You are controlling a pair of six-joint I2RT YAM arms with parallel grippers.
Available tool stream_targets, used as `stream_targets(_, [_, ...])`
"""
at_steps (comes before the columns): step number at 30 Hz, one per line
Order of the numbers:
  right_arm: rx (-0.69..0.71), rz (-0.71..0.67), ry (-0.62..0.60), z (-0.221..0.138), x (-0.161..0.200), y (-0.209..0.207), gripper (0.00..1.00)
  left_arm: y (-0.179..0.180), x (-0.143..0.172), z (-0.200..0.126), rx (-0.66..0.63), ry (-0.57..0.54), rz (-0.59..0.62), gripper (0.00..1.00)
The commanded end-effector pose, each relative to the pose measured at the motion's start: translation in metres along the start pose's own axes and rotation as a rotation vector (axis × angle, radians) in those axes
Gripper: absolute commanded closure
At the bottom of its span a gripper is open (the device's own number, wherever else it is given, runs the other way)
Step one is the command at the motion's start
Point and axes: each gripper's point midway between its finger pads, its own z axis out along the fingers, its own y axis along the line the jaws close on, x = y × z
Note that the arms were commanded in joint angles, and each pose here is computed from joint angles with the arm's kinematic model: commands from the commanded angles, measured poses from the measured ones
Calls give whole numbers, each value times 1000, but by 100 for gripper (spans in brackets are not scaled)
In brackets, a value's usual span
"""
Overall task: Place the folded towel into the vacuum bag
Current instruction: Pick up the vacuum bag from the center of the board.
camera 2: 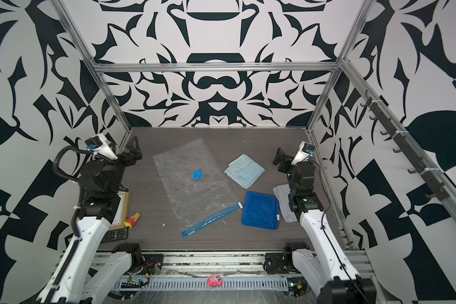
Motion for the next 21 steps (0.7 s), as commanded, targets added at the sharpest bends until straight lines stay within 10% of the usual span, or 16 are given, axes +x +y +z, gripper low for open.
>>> stream_targets(1, [-222, 266, 185, -32, 16, 42, 1, -2, 53, -28, -1, 309, -159, 1])
stream_targets(6, [-355, 435, 285, -81, 16, 69, 1, -64, 65, -70, 327, 440, -65, 1])
stream_targets(14, [-352, 395, 541, -99, 59, 73, 1, -79, 142, -111, 356, 707, 369, 1])
stream_targets(21, [-292, 418, 573, -89, 73, 63, 1, -118, 209, -141, 461, 723, 921, 1])
